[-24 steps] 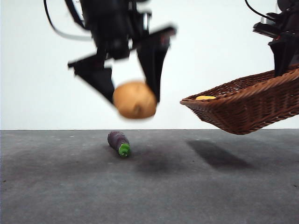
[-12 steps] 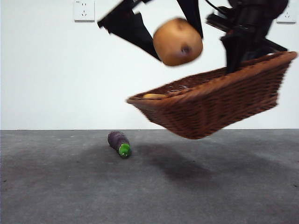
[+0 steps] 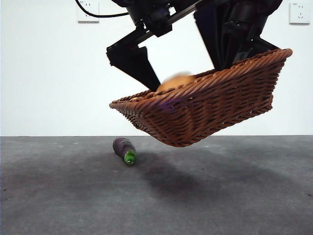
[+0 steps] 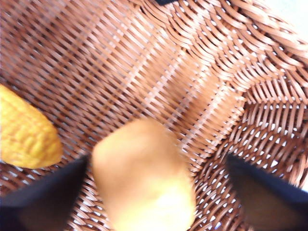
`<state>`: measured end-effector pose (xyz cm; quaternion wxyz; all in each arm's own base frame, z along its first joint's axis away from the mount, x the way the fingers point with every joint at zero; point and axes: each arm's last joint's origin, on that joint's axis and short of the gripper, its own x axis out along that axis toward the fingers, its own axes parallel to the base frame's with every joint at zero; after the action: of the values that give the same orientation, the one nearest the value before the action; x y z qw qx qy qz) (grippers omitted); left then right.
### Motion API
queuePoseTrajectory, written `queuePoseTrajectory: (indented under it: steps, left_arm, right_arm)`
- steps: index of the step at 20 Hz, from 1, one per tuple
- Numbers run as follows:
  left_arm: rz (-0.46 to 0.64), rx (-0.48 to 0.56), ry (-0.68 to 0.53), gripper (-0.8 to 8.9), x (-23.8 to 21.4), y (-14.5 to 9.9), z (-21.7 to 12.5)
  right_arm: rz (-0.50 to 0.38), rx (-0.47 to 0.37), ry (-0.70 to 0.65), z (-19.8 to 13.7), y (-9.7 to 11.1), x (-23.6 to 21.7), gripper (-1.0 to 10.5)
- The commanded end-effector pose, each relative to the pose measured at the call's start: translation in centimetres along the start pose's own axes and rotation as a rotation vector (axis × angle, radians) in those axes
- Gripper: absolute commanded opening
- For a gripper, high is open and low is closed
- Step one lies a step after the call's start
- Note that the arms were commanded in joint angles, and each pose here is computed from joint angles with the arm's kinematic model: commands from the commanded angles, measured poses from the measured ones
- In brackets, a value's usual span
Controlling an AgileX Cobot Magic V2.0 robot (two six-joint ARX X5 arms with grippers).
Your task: Help me put the vegetables on the table into the basket
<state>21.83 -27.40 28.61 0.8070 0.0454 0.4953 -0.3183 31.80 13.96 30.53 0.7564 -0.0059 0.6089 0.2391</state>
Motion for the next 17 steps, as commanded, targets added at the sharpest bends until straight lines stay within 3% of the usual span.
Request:
queuePoseTrajectory:
  steps: [1, 4, 8, 13, 17]
  left_arm:
    - [0.000, 0.043, -0.009, 5.43, 0.1, 0.0, 0.0]
    - [0.073, 0.044, -0.106, 5.42, -1.9, 1.3, 0.8]
    - [0.142, -0.039, -0.192, 5.42, -4.5, 4.7, 1.8]
    - [0.140, -0.182, -0.154, 5.42, -2.8, 10.5, 3.1]
    - [0.123, -0.324, -0.066, 5.42, 1.3, 15.7, 3.9]
  right_arm:
    - [0.012, 0.003, -0.018, 0.0, 0.2, -0.4, -0.1]
    - [-0.015, 0.008, -0.030, 0.1, -0.6, -0.6, -0.1]
    - [-0.049, 0.087, -0.049, 0.1, -3.7, -1.5, -0.1]
    - [-0.080, 0.169, -0.058, -0.4, -7.5, -2.7, -0.1]
    - [-0.093, 0.201, -0.064, -0.7, -9.1, -3.3, -0.1]
